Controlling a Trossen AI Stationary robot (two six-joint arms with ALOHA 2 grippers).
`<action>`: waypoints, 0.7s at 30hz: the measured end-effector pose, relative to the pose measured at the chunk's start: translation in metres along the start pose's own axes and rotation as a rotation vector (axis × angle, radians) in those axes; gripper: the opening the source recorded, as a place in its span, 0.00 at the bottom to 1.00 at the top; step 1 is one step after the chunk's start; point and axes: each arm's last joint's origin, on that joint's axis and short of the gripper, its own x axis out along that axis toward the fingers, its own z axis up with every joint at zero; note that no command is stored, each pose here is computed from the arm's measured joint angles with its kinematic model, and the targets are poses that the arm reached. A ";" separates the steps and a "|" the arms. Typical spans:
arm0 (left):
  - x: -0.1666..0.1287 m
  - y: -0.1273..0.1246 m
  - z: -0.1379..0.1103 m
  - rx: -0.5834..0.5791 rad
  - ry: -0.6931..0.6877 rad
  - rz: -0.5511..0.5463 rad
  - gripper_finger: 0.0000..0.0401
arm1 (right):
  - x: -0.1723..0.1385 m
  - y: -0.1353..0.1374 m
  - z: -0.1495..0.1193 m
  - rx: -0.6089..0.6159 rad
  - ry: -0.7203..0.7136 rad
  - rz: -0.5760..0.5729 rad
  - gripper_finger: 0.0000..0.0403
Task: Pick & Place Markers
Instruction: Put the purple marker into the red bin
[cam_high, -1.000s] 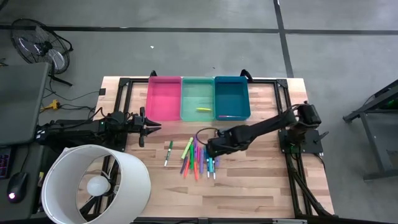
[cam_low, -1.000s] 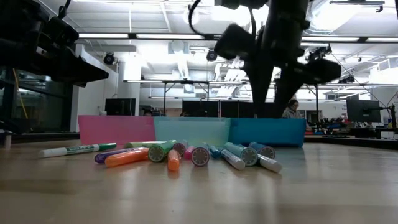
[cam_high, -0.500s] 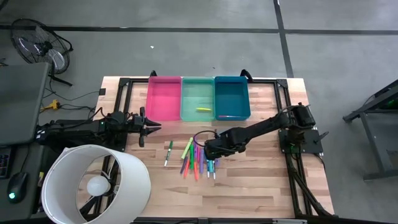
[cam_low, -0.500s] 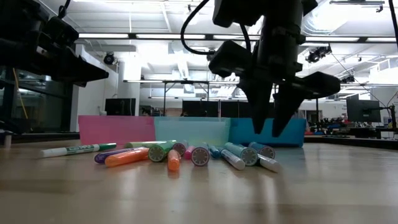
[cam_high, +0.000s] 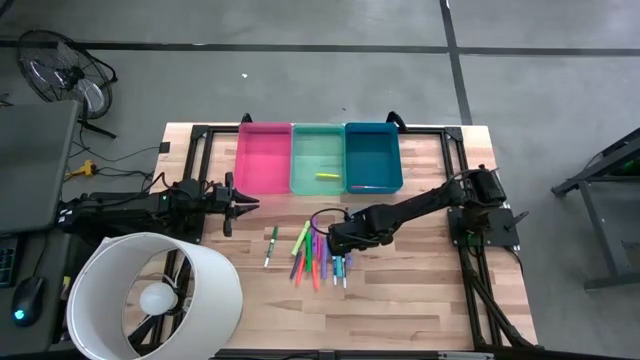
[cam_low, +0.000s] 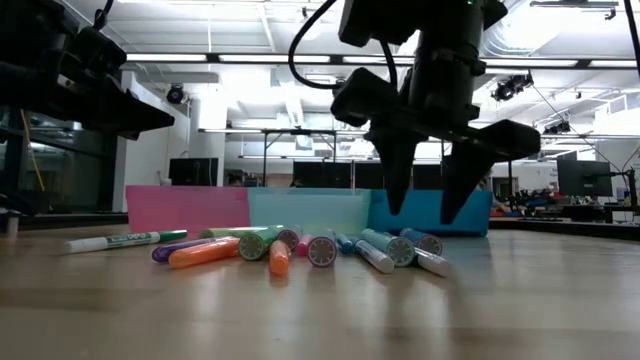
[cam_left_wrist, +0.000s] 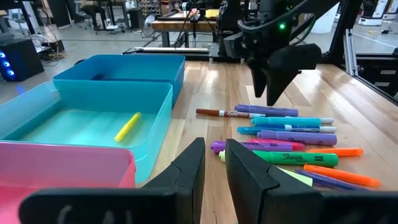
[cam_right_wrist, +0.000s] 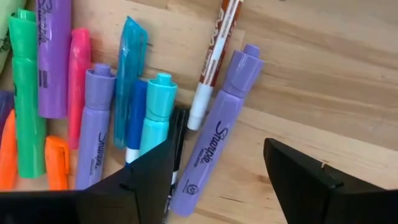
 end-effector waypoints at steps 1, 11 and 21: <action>0.000 0.000 0.000 0.000 0.000 0.000 0.15 | 0.002 0.000 0.000 0.005 0.003 -0.003 0.59; 0.000 0.000 0.000 0.000 0.000 -0.003 0.15 | 0.023 -0.001 -0.003 0.030 0.045 -0.069 0.58; 0.000 0.000 0.000 0.000 0.000 -0.003 0.15 | 0.022 -0.016 -0.017 -0.007 0.051 -0.228 0.58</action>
